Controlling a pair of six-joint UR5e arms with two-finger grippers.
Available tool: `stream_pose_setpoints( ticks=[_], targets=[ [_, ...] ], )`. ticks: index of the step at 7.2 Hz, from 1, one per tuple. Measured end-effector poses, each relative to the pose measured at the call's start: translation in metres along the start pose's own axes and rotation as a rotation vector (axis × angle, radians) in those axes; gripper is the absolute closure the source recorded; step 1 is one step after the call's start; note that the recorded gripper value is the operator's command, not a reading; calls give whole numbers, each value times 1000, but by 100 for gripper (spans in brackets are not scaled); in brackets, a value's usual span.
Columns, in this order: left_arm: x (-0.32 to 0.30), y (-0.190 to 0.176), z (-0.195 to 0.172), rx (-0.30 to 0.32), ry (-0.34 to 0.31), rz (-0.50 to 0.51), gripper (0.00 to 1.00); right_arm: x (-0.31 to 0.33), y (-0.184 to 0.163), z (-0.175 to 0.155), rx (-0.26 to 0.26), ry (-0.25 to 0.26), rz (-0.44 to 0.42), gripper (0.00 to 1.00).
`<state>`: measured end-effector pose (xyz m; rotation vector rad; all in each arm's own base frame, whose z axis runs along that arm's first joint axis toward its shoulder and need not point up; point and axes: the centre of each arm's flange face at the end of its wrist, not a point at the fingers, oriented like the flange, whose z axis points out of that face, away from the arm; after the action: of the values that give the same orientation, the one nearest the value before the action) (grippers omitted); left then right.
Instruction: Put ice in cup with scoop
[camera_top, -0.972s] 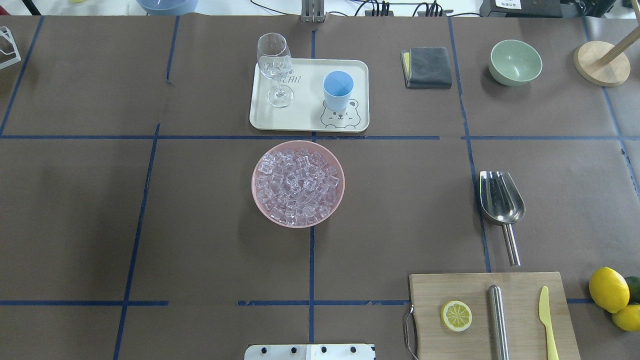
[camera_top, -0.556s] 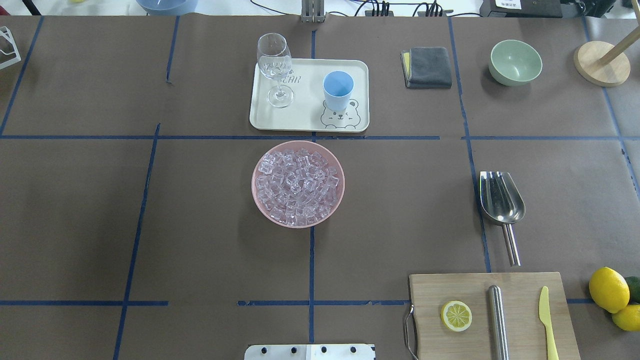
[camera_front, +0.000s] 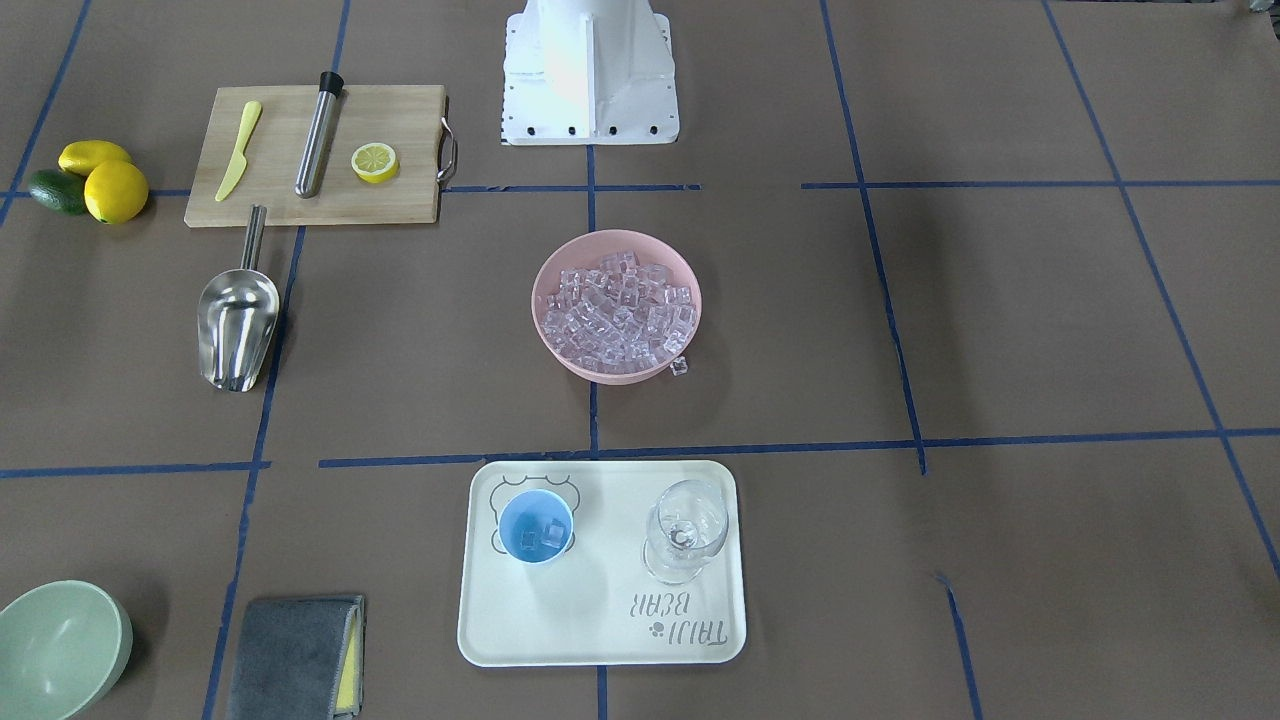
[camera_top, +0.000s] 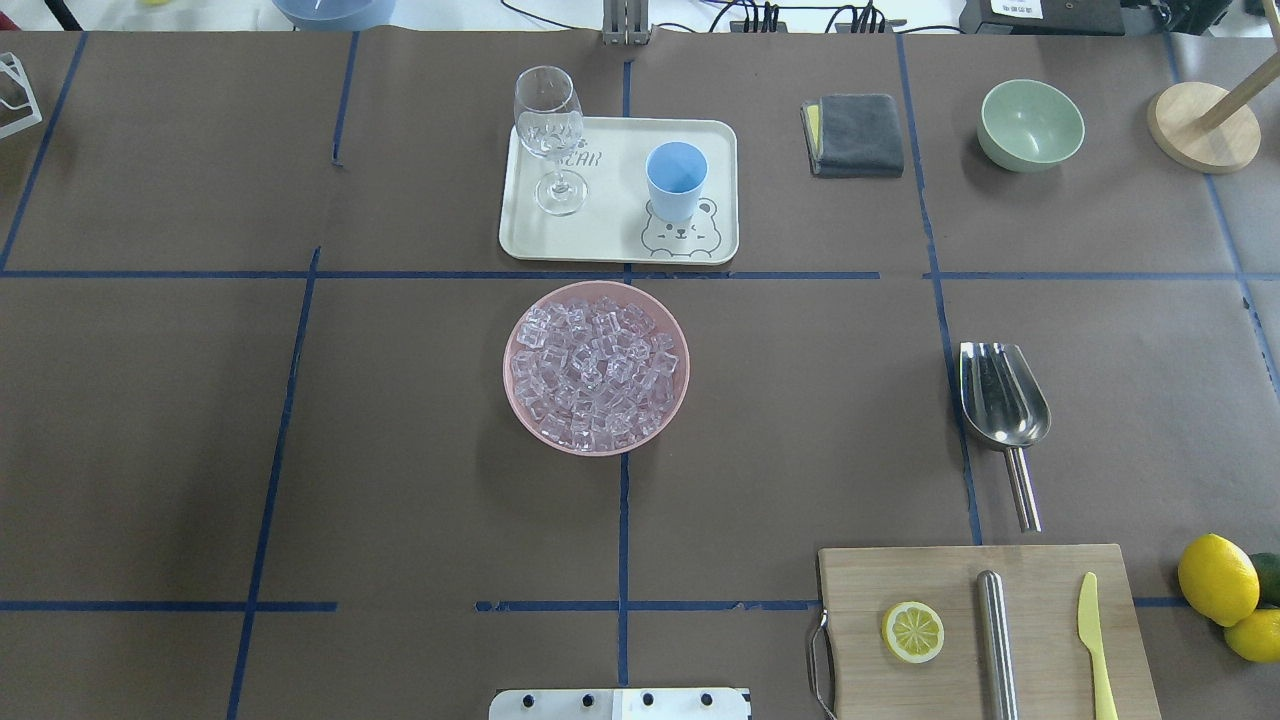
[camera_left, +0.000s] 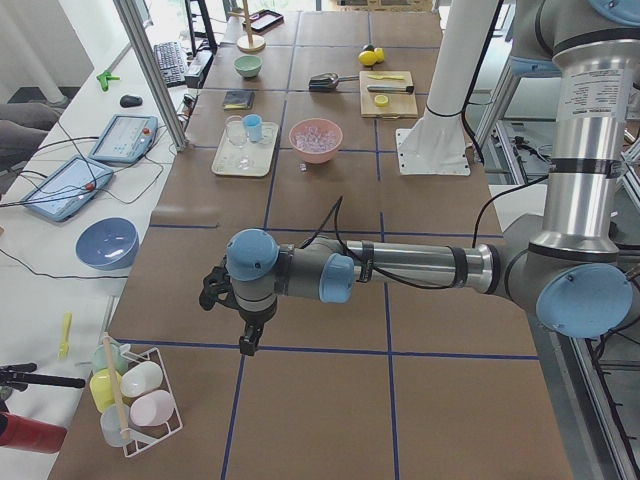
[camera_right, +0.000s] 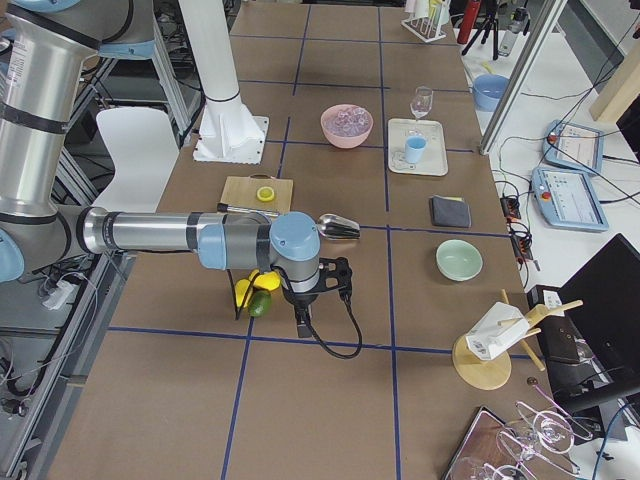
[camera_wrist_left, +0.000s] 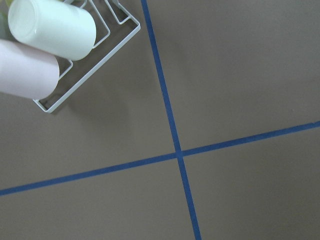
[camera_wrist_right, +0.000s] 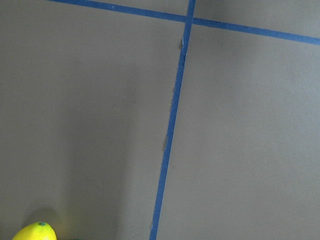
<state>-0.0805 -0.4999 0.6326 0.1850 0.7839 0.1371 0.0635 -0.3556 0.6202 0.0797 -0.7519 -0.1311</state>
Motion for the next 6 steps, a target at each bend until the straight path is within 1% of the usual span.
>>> stream_pose_setpoints(
  ticks=[3, 6],
  targets=[
    [-4, 9, 6, -10, 8, -3, 0, -1, -2, -1, 3, 1, -1, 0],
    [-9, 15, 12, -24, 2, -15, 0, 2, -12, 0, 9, 4, -10, 0]
  ],
)
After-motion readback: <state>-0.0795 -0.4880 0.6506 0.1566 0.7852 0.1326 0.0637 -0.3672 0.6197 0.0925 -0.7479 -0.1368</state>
